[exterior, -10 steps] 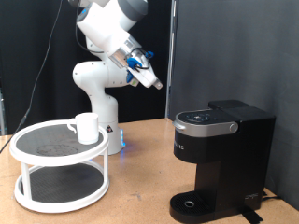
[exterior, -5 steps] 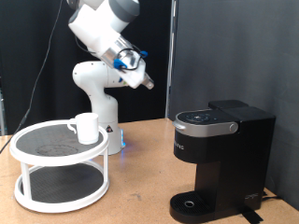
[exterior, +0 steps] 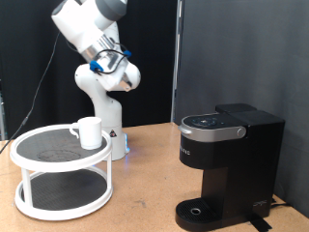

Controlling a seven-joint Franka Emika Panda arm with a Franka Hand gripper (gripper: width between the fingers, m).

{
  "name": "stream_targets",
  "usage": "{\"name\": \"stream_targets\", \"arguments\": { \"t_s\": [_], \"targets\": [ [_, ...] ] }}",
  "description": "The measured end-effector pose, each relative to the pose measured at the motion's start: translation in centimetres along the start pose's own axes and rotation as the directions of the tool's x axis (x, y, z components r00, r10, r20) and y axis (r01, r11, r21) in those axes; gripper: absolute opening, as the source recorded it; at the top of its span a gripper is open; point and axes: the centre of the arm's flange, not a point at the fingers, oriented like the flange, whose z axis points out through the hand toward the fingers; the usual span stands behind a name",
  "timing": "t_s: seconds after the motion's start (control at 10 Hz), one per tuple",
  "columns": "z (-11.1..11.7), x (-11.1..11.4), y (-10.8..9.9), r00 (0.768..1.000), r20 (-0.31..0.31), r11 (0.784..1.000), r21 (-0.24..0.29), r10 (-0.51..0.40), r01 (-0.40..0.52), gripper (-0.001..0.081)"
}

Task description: Make a cup of coffee with the keurig machine

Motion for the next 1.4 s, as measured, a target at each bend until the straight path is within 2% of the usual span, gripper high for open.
{"name": "stream_targets", "arguments": {
  "t_s": [0.1, 0.3, 0.6, 0.9, 1.2, 1.4],
  "targets": [
    [-0.9, 1.0, -0.6, 1.0, 0.002, 1.0, 0.007, -0.008, 0.008, 0.0],
    [-2.3, 2.7, -1.5, 0.999, 0.053, 1.0, 0.011, -0.011, 0.01, 0.0],
    [-2.2, 3.2, -1.7, 0.999, 0.029, 0.999, 0.001, -0.044, 0.044, 0.0],
    [-3.9, 6.1, -3.6, 0.997, 0.012, 0.996, -0.03, -0.082, 0.082, 0.0],
    [-6.3, 8.5, -6.1, 0.991, 0.108, 0.997, 0.012, -0.078, 0.077, 0.0],
    [-7.0, 9.7, -7.1, 0.989, 0.136, 0.998, 0.03, -0.06, 0.056, 0.0]
  ]
}}
